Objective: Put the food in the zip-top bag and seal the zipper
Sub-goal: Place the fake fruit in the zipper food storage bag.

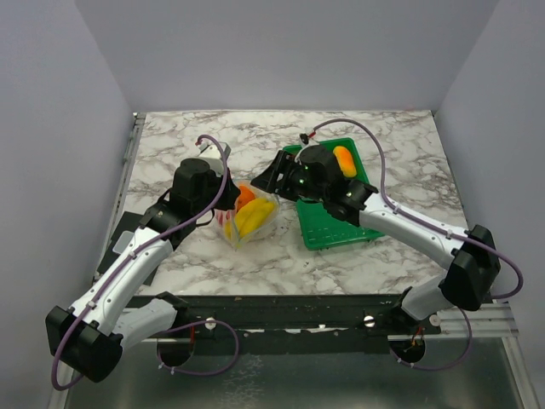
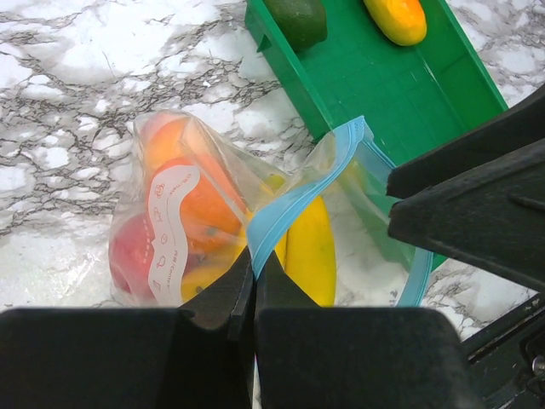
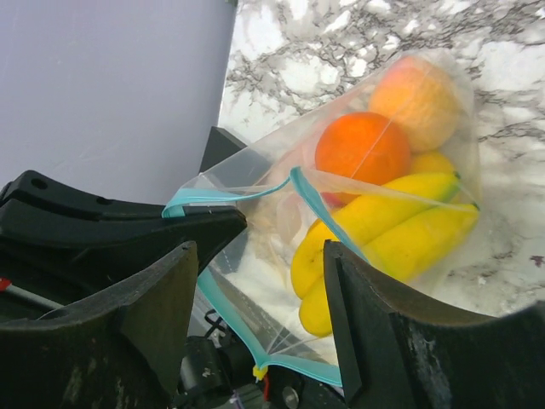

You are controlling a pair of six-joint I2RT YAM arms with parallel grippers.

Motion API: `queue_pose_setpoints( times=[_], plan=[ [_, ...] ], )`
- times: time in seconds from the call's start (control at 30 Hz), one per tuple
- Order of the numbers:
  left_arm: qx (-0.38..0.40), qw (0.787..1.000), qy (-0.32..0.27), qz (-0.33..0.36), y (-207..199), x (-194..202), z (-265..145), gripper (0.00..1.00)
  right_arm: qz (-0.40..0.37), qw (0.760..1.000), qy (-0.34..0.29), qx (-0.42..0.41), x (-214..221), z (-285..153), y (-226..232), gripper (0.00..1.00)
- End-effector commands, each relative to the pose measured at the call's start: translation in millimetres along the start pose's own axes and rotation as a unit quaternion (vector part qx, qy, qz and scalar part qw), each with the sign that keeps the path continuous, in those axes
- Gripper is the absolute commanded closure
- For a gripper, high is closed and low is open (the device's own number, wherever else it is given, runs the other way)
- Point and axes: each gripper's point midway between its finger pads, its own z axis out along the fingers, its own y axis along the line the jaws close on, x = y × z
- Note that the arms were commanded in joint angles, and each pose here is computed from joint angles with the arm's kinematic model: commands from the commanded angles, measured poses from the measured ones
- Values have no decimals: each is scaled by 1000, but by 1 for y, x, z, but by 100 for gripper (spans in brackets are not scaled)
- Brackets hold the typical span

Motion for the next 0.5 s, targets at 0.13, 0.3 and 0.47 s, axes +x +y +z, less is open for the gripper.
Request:
queue_pose_setpoints(
  times=[0.13, 0.3, 0.47],
  plan=[
    [-8, 1000, -17, -3, 2, -5, -4, 100, -65, 993, -44, 89, -15, -30, -37, 36],
    [-6, 1000, -16, -2, 2, -5, -4, 100, -109, 980, -91, 140, -40, -52, -50, 39],
    [-8, 1000, -15, -1, 2, -4, -3, 100, -145, 964, -128, 183, -64, -71, -61, 40]
  ],
)
